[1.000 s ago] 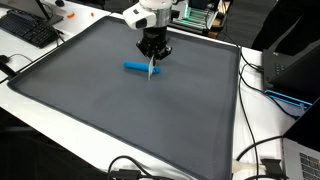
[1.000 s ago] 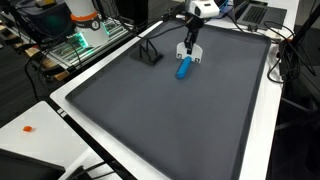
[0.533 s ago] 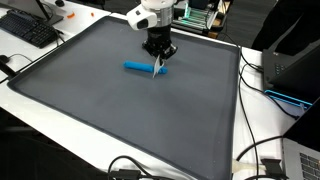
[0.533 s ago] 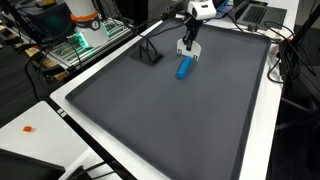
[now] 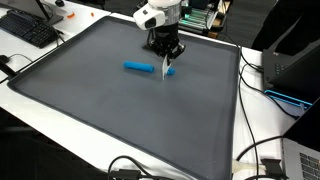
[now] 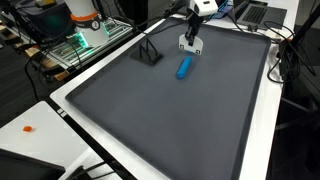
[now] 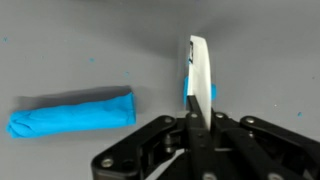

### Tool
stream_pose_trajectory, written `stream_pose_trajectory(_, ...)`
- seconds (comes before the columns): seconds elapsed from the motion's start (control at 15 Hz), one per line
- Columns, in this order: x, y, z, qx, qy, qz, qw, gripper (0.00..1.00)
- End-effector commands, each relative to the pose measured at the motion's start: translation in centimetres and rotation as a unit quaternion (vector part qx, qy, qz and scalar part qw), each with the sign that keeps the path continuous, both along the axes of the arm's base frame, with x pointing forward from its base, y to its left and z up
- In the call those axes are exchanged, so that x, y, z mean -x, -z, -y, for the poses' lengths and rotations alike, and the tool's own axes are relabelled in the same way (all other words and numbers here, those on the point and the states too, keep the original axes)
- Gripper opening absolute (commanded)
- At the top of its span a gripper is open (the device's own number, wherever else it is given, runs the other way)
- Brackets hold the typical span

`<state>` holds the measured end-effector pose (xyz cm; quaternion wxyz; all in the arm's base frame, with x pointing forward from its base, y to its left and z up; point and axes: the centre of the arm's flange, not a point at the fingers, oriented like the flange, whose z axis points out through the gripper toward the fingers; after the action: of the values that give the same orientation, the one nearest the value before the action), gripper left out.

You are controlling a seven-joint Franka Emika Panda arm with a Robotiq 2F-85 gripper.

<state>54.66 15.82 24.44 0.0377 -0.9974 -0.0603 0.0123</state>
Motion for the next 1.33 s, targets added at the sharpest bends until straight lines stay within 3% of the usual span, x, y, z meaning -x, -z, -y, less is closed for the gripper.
stream_pose_trajectory(0.0, 0.2, -2.3, 0.7, -0.006, -0.021, 0.015, 0.9996, 0.01)
stream_pose_trajectory(0.4, -0.9, -4.5, 2.6, 0.009, -0.037, 0.039, 0.9985, 0.01)
stream_pose_trajectory(1.27, -2.0, -2.7, 5.7, 0.043, -0.054, 0.041, 0.9968, 0.01)
